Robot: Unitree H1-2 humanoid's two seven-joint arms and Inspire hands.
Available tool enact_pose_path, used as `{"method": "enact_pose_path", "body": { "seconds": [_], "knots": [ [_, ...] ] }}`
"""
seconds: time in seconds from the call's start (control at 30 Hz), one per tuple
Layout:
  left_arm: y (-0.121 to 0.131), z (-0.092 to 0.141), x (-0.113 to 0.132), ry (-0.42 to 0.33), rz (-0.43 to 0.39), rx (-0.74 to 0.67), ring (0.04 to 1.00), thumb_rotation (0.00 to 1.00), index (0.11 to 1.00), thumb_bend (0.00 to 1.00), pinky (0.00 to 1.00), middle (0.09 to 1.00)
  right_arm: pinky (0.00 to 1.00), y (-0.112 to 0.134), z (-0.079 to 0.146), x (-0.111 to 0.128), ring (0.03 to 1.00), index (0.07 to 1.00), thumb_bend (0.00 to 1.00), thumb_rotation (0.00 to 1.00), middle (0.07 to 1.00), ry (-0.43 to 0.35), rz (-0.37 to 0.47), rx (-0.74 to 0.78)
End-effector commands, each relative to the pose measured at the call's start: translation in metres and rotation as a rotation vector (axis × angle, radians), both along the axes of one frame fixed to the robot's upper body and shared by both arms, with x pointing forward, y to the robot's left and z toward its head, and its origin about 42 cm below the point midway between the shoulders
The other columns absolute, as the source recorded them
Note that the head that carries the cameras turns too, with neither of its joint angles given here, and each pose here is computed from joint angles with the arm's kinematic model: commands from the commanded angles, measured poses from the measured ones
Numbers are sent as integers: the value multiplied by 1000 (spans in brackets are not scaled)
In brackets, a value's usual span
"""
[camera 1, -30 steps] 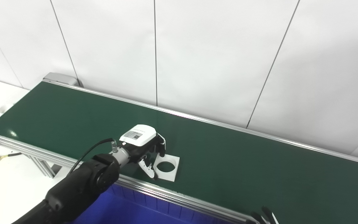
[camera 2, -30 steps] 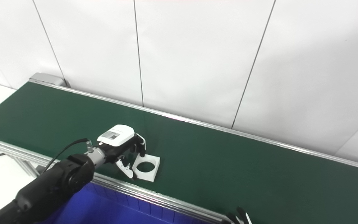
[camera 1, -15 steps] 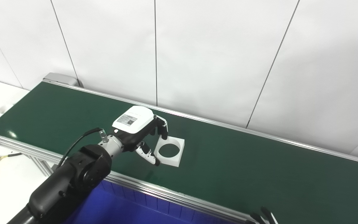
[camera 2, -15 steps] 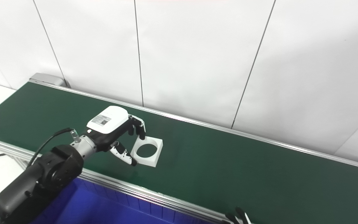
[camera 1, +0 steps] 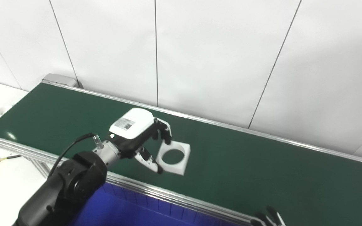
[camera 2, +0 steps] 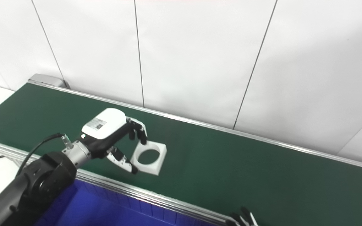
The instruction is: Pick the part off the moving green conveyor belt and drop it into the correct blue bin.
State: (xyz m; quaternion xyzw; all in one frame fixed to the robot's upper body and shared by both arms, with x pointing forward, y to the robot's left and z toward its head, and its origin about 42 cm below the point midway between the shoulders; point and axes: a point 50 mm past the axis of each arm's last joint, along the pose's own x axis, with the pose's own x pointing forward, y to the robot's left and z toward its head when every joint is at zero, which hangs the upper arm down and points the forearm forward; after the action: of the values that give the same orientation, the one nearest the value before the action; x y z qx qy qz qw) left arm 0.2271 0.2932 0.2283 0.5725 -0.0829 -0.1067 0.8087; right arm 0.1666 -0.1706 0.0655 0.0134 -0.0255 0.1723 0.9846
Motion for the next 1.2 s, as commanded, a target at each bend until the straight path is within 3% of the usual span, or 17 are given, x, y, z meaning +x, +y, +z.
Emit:
{"method": "enact_pose_path", "body": {
  "seconds": [0.0,0.17,0.63,1.17],
  "knots": [
    [-4,10,-6,-36,-13,-17,420,0,513,513,478,411,688,1,11,1,788,933,692,559,839,-52,2,16],
    [-14,11,-22,-14,-46,-55,496,0,507,517,539,445,687,1,16,2,788,928,684,551,837,-60,1,22],
    [-17,12,-50,2,-81,-136,360,0,508,516,372,415,691,3,37,3,775,908,690,511,826,-72,-5,20],
    [1,19,-76,50,-54,-178,412,0,513,515,429,430,646,8,57,10,746,884,754,558,802,-88,-20,13]
  ]
}}
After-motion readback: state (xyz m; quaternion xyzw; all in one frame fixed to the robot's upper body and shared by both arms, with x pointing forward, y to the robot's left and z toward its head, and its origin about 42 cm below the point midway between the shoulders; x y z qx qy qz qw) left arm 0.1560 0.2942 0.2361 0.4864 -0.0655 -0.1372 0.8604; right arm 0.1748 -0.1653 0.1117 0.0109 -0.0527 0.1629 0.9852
